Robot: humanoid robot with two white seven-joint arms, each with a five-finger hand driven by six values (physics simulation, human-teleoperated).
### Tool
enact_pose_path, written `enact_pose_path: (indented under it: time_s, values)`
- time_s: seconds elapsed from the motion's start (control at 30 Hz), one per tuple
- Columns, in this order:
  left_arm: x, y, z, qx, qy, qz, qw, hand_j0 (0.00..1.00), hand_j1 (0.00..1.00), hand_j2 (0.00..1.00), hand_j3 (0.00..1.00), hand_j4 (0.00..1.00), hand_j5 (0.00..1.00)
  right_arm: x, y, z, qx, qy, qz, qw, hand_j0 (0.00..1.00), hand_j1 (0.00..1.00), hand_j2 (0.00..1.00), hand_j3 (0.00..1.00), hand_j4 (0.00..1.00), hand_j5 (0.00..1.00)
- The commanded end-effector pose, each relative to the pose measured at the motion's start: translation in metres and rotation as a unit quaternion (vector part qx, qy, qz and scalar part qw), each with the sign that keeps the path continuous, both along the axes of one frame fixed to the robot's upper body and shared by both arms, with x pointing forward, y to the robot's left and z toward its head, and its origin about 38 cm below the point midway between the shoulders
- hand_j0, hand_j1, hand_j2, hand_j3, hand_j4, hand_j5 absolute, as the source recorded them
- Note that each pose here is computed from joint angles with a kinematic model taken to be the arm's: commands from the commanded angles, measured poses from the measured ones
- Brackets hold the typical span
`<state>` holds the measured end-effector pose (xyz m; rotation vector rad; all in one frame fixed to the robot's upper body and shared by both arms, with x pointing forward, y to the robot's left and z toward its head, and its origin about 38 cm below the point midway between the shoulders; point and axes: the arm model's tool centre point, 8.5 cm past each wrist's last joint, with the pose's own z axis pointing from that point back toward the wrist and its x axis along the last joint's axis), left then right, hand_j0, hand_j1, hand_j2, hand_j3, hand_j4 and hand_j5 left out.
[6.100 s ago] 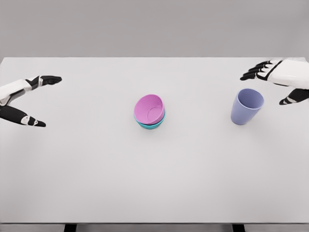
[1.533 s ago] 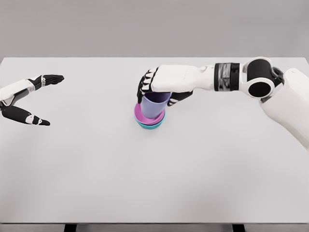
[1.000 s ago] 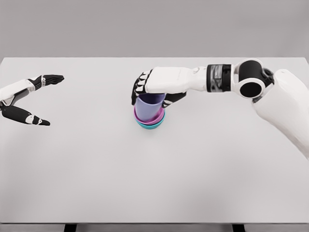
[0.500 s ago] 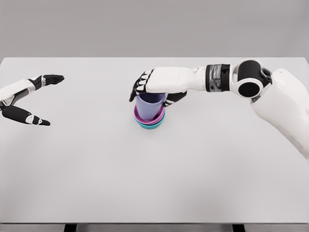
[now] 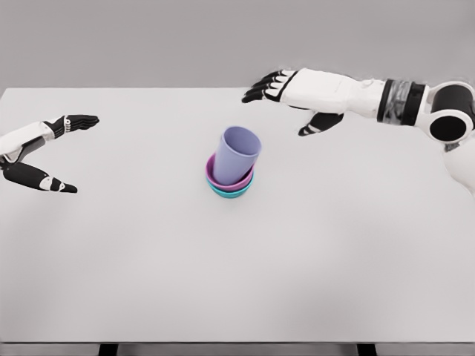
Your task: Stacking bowl and cup with both arms
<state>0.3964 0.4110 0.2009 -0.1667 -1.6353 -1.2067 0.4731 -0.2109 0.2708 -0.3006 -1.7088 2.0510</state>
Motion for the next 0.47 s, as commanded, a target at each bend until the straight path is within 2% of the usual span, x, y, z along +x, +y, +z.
enact_pose_path:
  time_s: [0.0,0.07,0.13,0.23,0.33,0.43]
  values:
    - [0.0,0.001,0.001,-0.003,0.001,0.002,1.0,1.0,1.0,1.0,1.0,1.0,1.0,0.003,-0.048,0.016,-0.008,-0.013,-0.05,0.9986,1.0,1.0,1.0,1.0,1.0,1.0]
    - [0.0,0.001,0.0,-0.003,0.002,0.002,1.0,1.0,1.0,1.0,1.0,1.0,1.0,-0.005,-0.081,-0.015,-0.032,0.024,-0.083,0.9958,1.0,1.0,1.0,1.0,1.0,1.0]
    - [0.0,0.0,-0.002,0.005,0.002,0.001,1.0,1.0,1.0,1.0,1.0,1.0,1.0,-0.003,-0.111,-0.015,-0.038,0.031,-0.118,0.9919,1.0,1.0,1.0,1.0,1.0,1.0]
    - [-0.001,0.001,-0.006,0.011,0.005,0.0,0.9999,1.0,1.0,1.0,1.0,1.0,1.0,-0.009,-0.139,-0.019,-0.046,0.038,-0.146,0.9874,1.0,1.0,1.0,1.0,1.0,1.0]
    - [-0.002,-0.001,-0.01,0.031,0.005,-0.005,0.9995,1.0,1.0,1.0,1.0,1.0,1.0,-0.012,-0.144,-0.024,-0.05,0.044,-0.151,0.9863,1.0,1.0,1.0,1.0,1.0,1.0]
    - [-0.002,-0.001,-0.01,0.031,0.005,-0.005,0.9995,1.0,1.0,1.0,1.0,1.0,1.0,-0.013,-0.146,-0.024,-0.052,0.044,-0.152,0.986,1.0,1.0,1.0,1.0,1.0,1.0]
